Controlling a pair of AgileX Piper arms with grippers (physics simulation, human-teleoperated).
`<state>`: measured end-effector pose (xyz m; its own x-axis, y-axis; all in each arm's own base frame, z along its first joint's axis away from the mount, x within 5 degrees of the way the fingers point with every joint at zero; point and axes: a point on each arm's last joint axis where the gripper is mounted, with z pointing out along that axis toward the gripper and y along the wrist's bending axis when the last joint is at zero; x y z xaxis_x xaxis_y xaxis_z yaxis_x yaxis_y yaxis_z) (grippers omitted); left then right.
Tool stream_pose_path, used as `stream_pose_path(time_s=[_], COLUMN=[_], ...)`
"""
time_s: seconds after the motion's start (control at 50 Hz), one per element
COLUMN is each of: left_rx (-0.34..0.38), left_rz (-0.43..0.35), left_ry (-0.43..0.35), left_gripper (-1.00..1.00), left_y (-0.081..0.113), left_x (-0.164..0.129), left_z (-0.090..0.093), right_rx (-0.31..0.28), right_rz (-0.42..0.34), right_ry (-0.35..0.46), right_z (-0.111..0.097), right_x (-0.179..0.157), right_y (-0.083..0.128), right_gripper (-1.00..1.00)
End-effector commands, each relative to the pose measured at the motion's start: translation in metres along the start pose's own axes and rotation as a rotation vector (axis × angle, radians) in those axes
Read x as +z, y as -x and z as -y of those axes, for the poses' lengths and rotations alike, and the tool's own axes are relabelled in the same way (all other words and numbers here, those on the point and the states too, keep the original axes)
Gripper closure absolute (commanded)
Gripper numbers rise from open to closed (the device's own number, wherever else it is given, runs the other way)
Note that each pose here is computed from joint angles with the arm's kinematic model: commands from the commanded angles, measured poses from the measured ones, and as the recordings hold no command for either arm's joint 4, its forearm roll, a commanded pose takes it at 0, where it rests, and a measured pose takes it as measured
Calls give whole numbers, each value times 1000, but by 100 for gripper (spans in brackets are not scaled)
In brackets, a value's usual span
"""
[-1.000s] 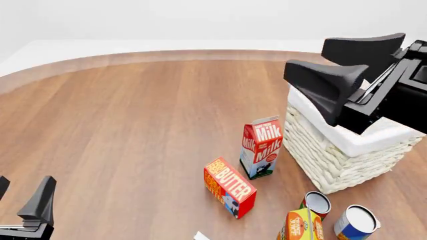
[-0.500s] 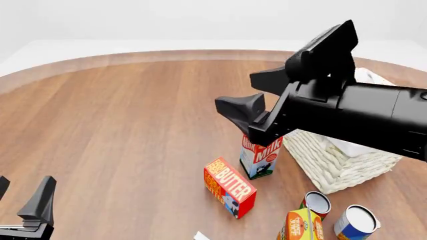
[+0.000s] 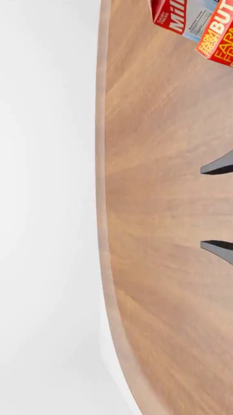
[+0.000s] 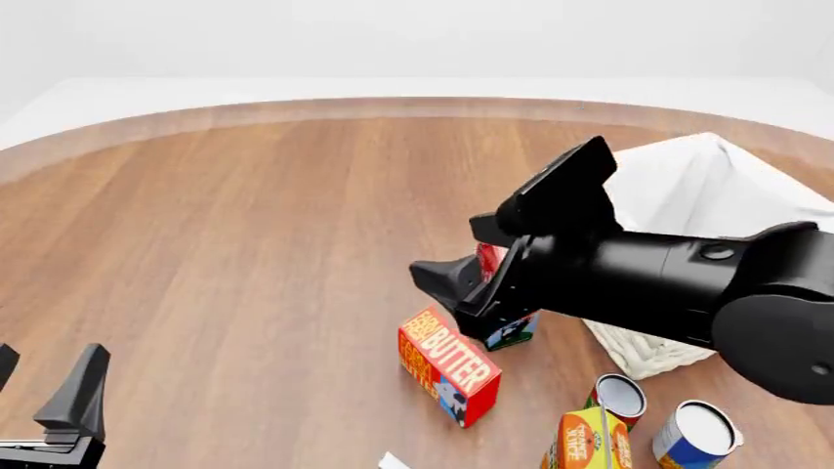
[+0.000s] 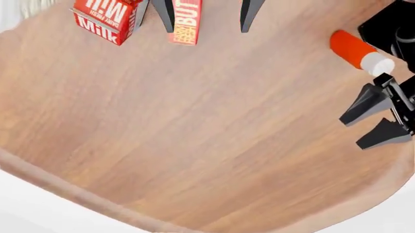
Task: Pick up the cream cheese box and the butter, and put them in the basket.
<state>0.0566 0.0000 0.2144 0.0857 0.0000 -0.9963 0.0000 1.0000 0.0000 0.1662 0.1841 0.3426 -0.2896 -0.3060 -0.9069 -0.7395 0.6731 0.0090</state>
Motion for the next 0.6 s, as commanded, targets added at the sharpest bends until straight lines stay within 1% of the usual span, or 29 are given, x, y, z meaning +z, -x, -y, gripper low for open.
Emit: stream_pose_path(time_s=[0.02,0.1,0.14,0.2,0.22,0.24,0.34,0.38,0.4,0.42,0.44,0.52,0.56,0.6], left_rx=[0,0,0,0,0,0,0,0,0,0,0,0,0,0], left_rz=[0,0,0,0,0,0,0,0,0,0,0,0,0,0], left_ry=[0,0,0,0,0,0,0,0,0,0,0,0,0,0], left_gripper=[-100,-100,-100,-100,-100,-100,-100,-100,-100,-100,-100,-100,-100,-100], left_y=[0,0,0,0,0,0,0,0,0,0,0,0,0,0], left_x=[0,0,0,0,0,0,0,0,0,0,0,0,0,0], left_z=[0,0,0,0,0,0,0,0,0,0,0,0,0,0], right_rx=[10,10,16,21,28,27,30,18,30,25,25,34,30,29], right_rz=[-56,-82,-91,-97,-99,-105,-114,-118,-121,-125,-130,-140,-142,-142], right_ry=[-10,-13,-14,-21,-23,-24,-22,-24,-24,-25,-25,-33,-37,-46], right_z=[3,4,4,6,6,7,6,7,7,7,7,9,10,13], right_x=[13,20,23,23,20,22,19,19,20,22,23,20,21,16], right_y=[-23,-41,-46,-48,-43,-48,-48,-51,-53,-60,-63,-63,-67,-62], right_gripper=[-100,-100,-100,-100,-100,-100,-100,-100,-100,-100,-100,-100,-100,-100])
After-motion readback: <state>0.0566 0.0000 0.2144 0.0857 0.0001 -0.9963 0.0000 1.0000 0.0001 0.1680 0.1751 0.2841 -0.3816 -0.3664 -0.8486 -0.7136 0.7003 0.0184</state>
